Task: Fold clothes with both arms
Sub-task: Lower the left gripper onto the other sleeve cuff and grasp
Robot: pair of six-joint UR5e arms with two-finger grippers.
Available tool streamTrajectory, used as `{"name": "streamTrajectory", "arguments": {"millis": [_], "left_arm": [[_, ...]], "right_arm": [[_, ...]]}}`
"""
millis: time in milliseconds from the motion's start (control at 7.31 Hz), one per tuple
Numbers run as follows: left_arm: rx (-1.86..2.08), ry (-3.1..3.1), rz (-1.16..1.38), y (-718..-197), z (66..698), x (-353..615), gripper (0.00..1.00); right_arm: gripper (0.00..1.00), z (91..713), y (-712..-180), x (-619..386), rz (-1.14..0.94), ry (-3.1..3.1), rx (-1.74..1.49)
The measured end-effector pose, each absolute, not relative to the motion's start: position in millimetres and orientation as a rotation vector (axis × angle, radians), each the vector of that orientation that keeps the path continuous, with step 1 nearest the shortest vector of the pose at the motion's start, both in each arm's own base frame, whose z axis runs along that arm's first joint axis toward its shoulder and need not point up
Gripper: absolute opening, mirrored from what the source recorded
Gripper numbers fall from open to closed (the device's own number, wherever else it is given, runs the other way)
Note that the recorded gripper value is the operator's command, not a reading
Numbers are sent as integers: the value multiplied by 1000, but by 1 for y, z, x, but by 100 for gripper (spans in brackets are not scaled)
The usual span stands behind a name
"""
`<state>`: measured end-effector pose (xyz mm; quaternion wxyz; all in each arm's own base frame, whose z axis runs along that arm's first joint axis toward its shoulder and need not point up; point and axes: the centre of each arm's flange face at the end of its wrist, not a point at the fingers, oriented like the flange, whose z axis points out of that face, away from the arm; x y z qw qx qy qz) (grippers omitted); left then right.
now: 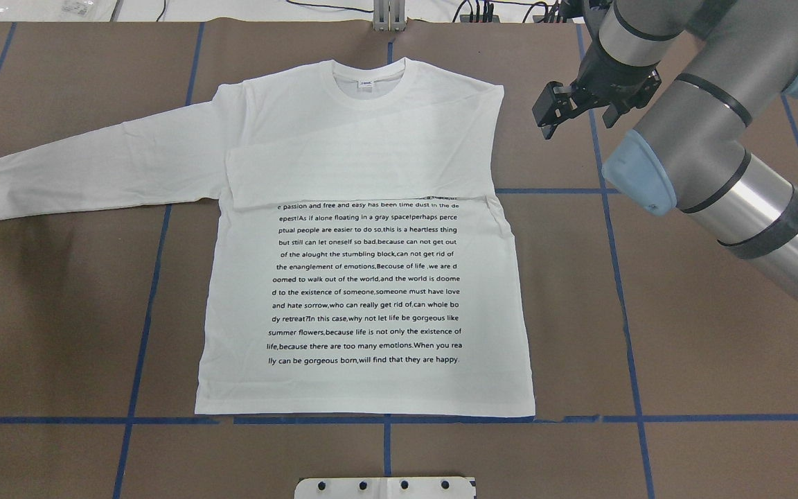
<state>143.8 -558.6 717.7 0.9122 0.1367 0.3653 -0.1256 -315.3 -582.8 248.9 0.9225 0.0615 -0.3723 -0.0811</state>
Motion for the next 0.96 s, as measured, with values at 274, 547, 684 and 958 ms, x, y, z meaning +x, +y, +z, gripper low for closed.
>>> {"name": "streamTrajectory", "arguments": {"millis": [274, 547, 684, 958], "left_arm": [[284, 755, -252, -557, 722, 146, 68], [284, 755, -251, -556, 723, 146, 57], [283, 755, -251, -555, 724, 146, 57], [282, 754, -250, -554, 725, 146, 57]], "right_arm": [[100, 249, -583, -315, -166, -765, 127], [100, 247, -582, -315, -164, -767, 128], [100, 245, -581, -315, -162, -769, 130], [100, 245, -581, -315, -160, -770, 130]]}}
